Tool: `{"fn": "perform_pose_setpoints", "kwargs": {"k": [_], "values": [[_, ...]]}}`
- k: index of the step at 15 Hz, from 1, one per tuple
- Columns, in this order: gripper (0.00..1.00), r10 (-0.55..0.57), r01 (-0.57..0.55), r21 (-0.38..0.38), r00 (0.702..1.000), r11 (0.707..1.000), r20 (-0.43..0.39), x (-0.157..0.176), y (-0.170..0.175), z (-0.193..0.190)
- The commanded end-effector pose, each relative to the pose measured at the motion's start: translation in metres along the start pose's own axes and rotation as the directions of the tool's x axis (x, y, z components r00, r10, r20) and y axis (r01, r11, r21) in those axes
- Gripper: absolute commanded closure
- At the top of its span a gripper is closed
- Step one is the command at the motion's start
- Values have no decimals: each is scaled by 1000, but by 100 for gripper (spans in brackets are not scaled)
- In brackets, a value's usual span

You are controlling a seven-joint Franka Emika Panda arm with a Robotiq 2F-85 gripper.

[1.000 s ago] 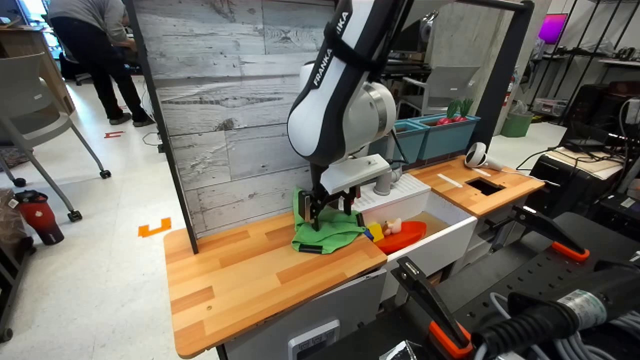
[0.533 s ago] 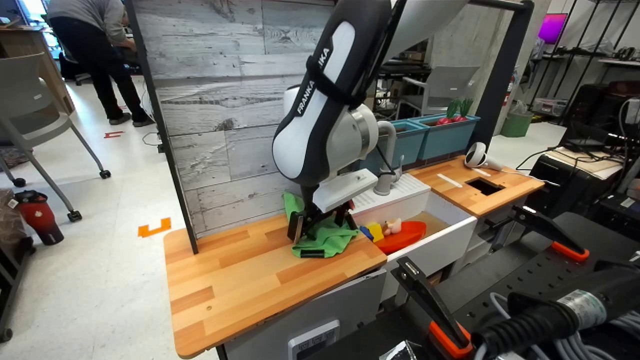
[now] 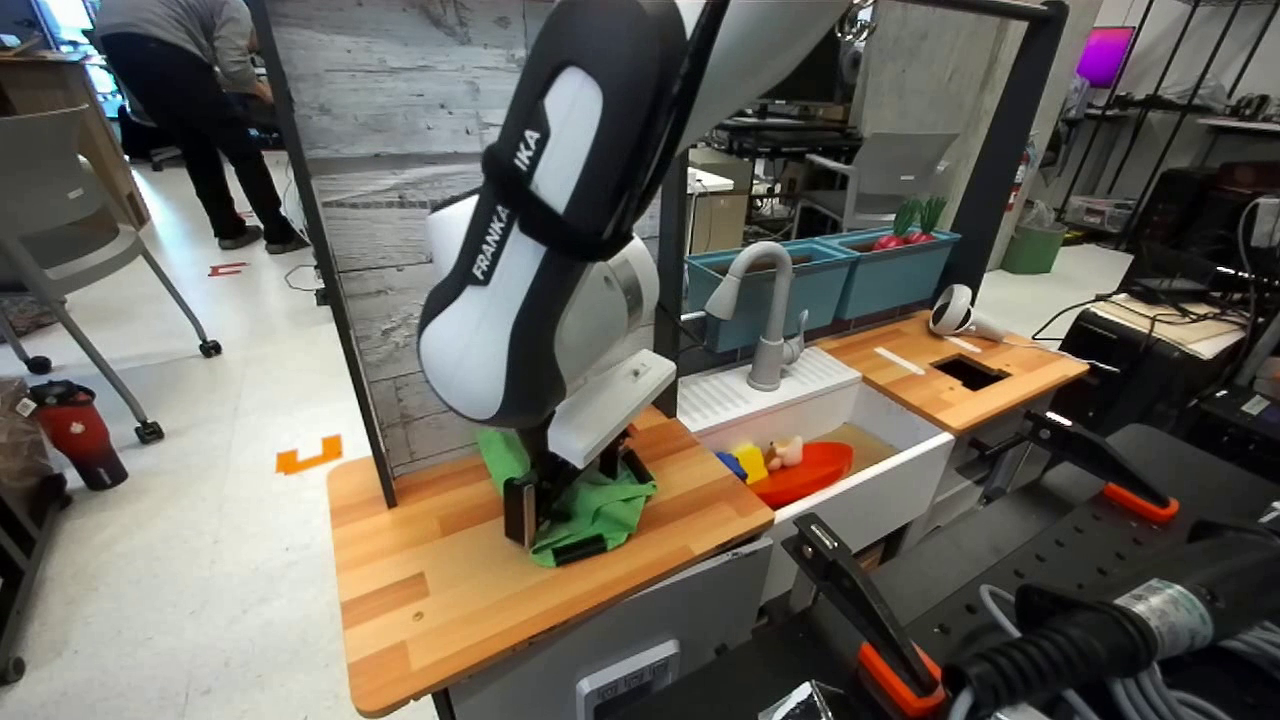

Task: Move the green towel to the left

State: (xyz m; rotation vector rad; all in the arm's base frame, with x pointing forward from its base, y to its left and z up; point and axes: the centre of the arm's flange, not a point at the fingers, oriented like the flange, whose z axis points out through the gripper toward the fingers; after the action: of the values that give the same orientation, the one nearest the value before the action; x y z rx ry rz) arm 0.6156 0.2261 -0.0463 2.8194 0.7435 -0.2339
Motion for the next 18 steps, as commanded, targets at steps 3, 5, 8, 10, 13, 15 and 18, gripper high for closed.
{"fn": "perform_pose_setpoints", "kwargs": {"k": [3,5,8,10,13,15,18], "values": [[0,-215,217,-58,976,975,31,25,-84,25],[0,-270,271,-66,963,960,26,27,-104,24],[0,-340,341,-80,940,937,24,28,-130,20],[0,-376,376,-85,926,923,10,26,-143,15],[0,-405,402,-86,914,911,-11,22,-154,5],[0,-401,398,-91,916,913,-15,21,-154,0],[0,-373,369,-99,927,924,-30,19,-143,-10]]}}
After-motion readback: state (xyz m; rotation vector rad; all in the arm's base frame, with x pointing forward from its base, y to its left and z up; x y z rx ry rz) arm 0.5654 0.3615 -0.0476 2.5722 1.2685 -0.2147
